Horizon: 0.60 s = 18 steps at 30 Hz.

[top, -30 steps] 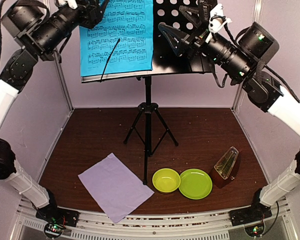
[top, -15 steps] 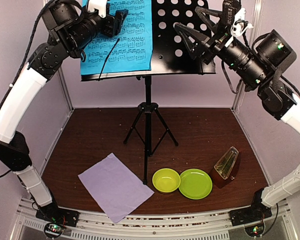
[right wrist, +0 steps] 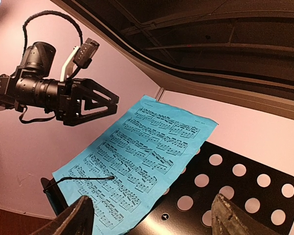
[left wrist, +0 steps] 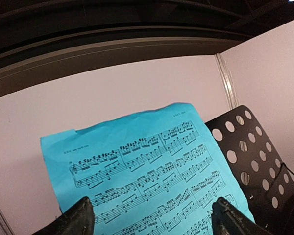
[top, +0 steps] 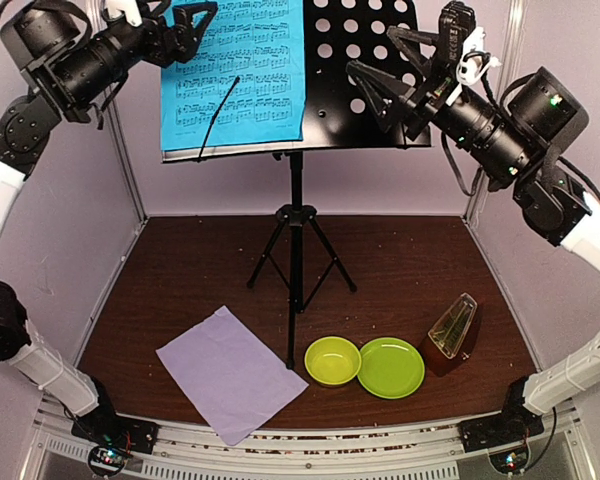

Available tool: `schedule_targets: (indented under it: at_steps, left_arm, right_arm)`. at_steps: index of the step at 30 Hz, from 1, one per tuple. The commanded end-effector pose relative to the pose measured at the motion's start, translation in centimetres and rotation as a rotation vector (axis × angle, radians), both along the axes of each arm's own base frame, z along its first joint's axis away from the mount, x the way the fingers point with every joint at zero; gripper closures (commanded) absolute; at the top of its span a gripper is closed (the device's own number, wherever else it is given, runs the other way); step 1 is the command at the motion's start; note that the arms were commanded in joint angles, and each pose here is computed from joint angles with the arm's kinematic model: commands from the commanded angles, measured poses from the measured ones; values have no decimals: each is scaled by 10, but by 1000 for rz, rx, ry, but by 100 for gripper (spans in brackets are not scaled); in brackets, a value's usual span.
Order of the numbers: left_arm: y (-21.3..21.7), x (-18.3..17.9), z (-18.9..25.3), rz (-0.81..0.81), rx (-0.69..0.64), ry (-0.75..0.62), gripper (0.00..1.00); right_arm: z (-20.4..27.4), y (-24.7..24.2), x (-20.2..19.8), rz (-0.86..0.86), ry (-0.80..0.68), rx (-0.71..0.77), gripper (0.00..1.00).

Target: Set up the instrument practice props

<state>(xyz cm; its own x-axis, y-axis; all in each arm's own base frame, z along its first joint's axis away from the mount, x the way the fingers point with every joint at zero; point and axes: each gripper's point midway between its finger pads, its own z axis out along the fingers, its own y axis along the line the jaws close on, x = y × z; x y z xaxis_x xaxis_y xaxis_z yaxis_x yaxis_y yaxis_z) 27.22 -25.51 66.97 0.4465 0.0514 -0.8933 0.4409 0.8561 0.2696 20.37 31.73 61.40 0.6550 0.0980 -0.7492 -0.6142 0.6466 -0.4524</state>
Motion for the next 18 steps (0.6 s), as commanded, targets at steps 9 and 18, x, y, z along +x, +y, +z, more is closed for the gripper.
schedule_targets:
  at_steps: [9, 18]
  left_arm:
    - [35, -17, -33, 8, -71, 104, 15]
    - [64, -22, -105, 68, -60, 288, 9]
  right_arm:
    - [4, -22, -11, -2, 38, 44, 16]
    - [-24, -36, -7, -33, 156, 26, 13]
